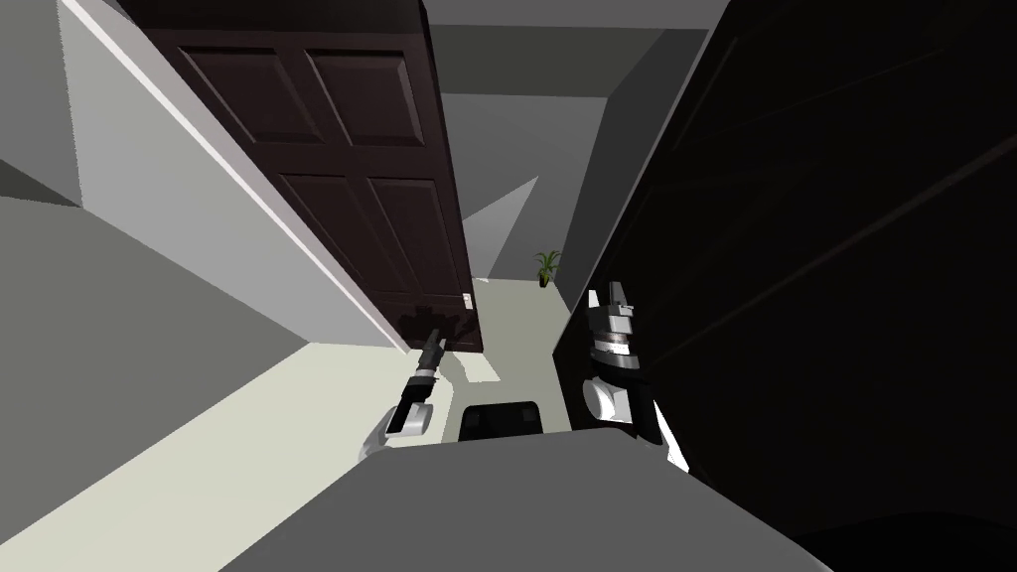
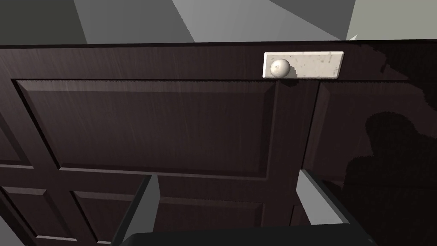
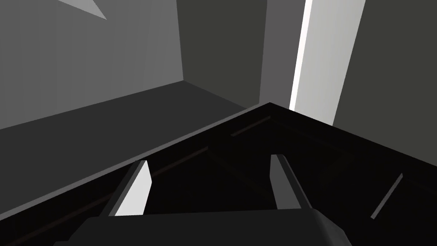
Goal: Pull the door open
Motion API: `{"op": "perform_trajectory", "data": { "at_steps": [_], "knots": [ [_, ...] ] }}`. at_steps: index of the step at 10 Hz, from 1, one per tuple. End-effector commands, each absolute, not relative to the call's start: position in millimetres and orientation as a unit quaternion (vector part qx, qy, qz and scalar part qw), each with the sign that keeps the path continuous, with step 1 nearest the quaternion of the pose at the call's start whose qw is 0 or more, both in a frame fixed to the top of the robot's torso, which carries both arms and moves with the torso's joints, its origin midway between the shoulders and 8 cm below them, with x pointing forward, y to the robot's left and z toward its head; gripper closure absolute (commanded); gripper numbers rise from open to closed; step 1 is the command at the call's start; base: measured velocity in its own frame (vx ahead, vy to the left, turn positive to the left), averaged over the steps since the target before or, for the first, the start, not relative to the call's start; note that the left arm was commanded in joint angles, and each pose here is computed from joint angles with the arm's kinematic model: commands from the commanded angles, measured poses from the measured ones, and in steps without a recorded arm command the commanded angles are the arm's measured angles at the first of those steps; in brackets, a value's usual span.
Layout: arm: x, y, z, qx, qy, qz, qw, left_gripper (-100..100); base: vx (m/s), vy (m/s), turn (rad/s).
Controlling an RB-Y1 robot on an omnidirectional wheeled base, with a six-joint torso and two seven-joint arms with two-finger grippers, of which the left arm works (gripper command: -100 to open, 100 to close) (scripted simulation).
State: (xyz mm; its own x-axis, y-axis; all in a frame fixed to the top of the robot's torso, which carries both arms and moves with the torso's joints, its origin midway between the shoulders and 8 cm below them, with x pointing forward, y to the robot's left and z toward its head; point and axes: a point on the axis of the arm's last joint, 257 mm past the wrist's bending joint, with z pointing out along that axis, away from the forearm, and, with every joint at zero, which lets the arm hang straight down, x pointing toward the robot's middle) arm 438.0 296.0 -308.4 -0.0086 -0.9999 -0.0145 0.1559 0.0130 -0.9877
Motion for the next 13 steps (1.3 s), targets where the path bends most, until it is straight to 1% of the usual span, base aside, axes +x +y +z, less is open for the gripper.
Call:
{"op": "perform_trajectory", "data": {
  "at_steps": [1,13],
  "knots": [
    [437,298,-318,-0.458,0.469,-0.534,0.534,-100,0.11,0.007,-0.056],
    [430,320,-372,-0.488,0.491,-0.511,0.509,-100,0.106,0.007,-0.056]
  ]
}}
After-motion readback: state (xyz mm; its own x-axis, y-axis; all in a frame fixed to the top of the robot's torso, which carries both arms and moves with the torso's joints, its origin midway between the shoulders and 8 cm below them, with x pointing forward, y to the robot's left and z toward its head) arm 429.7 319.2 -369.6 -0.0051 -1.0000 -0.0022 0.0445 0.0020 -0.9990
